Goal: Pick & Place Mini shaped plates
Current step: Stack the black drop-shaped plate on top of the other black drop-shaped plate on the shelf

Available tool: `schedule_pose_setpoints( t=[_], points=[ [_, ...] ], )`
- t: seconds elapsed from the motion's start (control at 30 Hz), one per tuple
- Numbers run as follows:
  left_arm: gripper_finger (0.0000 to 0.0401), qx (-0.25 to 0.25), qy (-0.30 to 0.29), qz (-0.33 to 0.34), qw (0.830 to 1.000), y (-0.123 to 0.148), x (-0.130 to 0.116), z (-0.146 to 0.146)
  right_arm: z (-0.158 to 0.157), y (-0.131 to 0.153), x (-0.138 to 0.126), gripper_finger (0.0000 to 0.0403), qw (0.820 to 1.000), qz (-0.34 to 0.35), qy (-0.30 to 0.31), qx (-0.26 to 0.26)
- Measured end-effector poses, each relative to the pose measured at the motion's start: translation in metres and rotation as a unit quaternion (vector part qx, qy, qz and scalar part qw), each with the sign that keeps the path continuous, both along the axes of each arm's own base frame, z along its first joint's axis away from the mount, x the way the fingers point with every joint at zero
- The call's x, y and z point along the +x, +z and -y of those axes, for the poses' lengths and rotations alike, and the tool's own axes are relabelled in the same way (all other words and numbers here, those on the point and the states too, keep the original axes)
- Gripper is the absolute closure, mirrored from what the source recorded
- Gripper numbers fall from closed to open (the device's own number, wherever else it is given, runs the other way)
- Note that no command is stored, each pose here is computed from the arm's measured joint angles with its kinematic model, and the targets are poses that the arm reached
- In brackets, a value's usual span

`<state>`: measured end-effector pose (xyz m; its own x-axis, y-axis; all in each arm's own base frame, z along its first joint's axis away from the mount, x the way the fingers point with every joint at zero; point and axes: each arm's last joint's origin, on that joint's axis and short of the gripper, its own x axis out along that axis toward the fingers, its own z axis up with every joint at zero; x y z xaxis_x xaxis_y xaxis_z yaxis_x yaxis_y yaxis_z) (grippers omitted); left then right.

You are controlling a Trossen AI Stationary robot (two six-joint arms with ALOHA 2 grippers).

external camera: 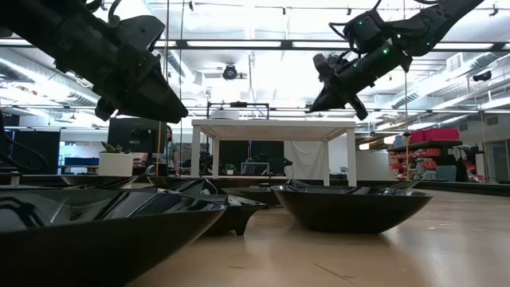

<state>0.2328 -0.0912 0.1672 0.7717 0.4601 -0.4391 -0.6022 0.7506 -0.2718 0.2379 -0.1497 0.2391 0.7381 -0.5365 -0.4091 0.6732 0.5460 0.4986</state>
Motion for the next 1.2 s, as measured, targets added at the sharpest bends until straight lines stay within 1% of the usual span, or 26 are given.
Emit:
schedule_pose_setpoints(
  t=[0.13,0.2,0.27,0.37,0.47,0.53,0.63,0.7,0.77,0.87,0.93,1.07,1.2],
  points=[
    [0.0286,0.0,0.0,0.0,1.0,0.0,0.0,0.0,-0.001,-0.004,-0.001,0.0396,1.0,-0.019,0.004,0.009],
    [0.0286,0.0,0.0,0.0,1.0,0.0,0.0,0.0,-0.001,-0.005,-0.002,0.0397,0.999,-0.033,0.009,0.005],
    [0.0286,0.0,0.0,0.0,1.0,0.0,0.0,0.0,-0.003,-0.004,-0.002,0.0399,0.999,-0.045,0.021,-0.012],
    [0.0286,-0.001,-0.001,0.0,1.0,0.0,0.0,0.0,-0.012,0.005,-0.002,0.0399,0.996,-0.049,0.05,-0.052],
    [0.0286,-0.001,-0.001,0.0,1.0,0.0,0.0,0.0,-0.031,0.014,-0.004,0.0399,0.989,-0.071,0.1,-0.087],
    [0.0286,-0.001,-0.001,0.0,1.0,0.0,0.0,0.0,-0.05,0.02,-0.007,0.0399,0.98,-0.09,0.142,-0.103],
    [0.0286,-0.001,-0.001,0.0,1.0,0.0,0.0,0.0,-0.084,0.02,-0.014,0.0399,0.963,-0.132,0.215,-0.098],
    [0.0286,-0.001,-0.001,0.0,1.0,0.0,0.0,0.0,-0.104,0.015,-0.02,0.04,0.95,-0.169,0.254,-0.071],
    [0.0286,-0.003,0.0,0.0,1.0,0.0,0.0,0.0,-0.119,0.008,-0.026,0.04,0.946,-0.203,0.254,-0.013],
    [0.0286,-0.004,0.001,0.001,1.0,0.0,0.0,0.0,-0.137,-0.011,-0.036,0.0393,0.947,-0.231,0.205,0.083],
    [0.0286,-0.004,0.001,0.001,1.0,0.0,0.0,0.0,-0.144,-0.028,-0.042,0.0382,0.944,-0.246,0.181,0.124],
    [0.0286,-0.009,0.004,0.004,1.0,0.0,0.0,0.0,-0.149,-0.066,-0.058,0.0343,0.937,-0.267,0.129,0.185],
    [0.0286,-0.009,0.004,0.004,1.0,0.0,0.0,0.0,-0.148,-0.095,-0.07,0.0286,0.94,-0.244,0.081,0.222]
  ],
)
